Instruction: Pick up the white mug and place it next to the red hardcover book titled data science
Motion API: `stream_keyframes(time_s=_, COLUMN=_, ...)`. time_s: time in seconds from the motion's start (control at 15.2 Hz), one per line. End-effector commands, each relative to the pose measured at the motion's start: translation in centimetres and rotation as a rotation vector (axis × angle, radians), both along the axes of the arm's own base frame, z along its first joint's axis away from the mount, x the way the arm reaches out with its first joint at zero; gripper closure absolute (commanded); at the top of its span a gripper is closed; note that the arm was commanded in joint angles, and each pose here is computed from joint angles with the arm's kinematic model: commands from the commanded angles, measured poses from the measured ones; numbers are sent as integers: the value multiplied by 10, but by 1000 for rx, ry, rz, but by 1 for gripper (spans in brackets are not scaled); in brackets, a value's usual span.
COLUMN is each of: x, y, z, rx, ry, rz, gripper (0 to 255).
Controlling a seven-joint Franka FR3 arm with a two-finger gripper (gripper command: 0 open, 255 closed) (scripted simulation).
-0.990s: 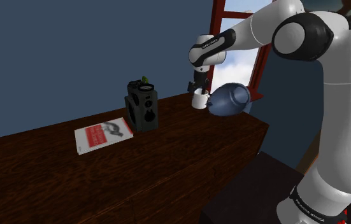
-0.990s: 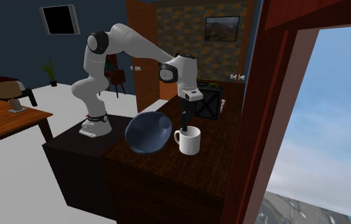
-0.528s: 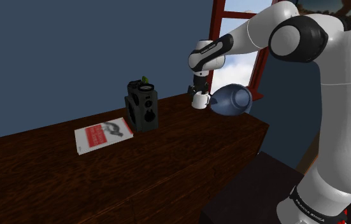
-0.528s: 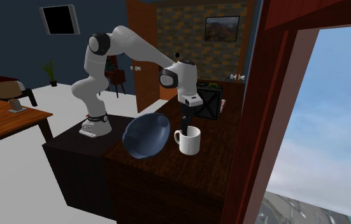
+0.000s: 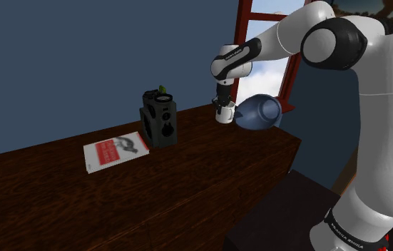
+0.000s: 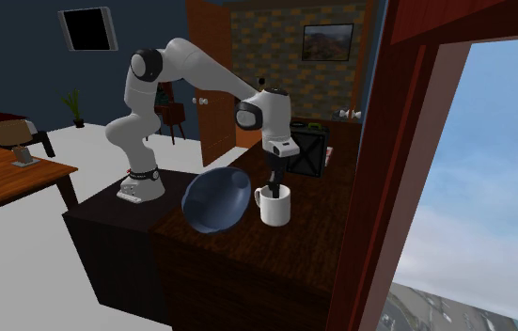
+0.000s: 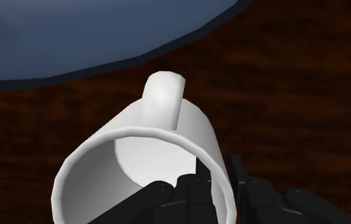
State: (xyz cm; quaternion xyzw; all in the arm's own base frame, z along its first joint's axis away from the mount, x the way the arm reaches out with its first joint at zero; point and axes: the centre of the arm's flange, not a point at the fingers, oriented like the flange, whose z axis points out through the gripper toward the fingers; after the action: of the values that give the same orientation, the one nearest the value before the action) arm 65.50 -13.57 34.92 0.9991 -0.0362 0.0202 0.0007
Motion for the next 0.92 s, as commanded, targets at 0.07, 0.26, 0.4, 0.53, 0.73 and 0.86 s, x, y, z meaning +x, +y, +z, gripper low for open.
stream_keyframes(time_s=0.07, x=0, y=1, z=-2, rx=2, ry=4, rz=1, gripper=255)
stream_keyframes(time_s=0.26, x=0, y=1, z=-2, rx=2, ry=4, rz=1, gripper=255)
stream_keyframes(time_s=0.4, x=0, y=1, z=3, rx=2, ry=4, rz=1, gripper=255)
stream_keyframes(time_s=0.53, x=-1, y=1, z=14, rx=2, ry=4, rz=1, gripper=255)
stream_keyframes(time_s=0.73, x=0, y=1, z=30, rx=2, ry=4, rz=1, gripper=255)
stream_keyframes(time_s=0.86, x=0, y=1, z=40, rx=2, ry=4, rz=1, gripper=255)
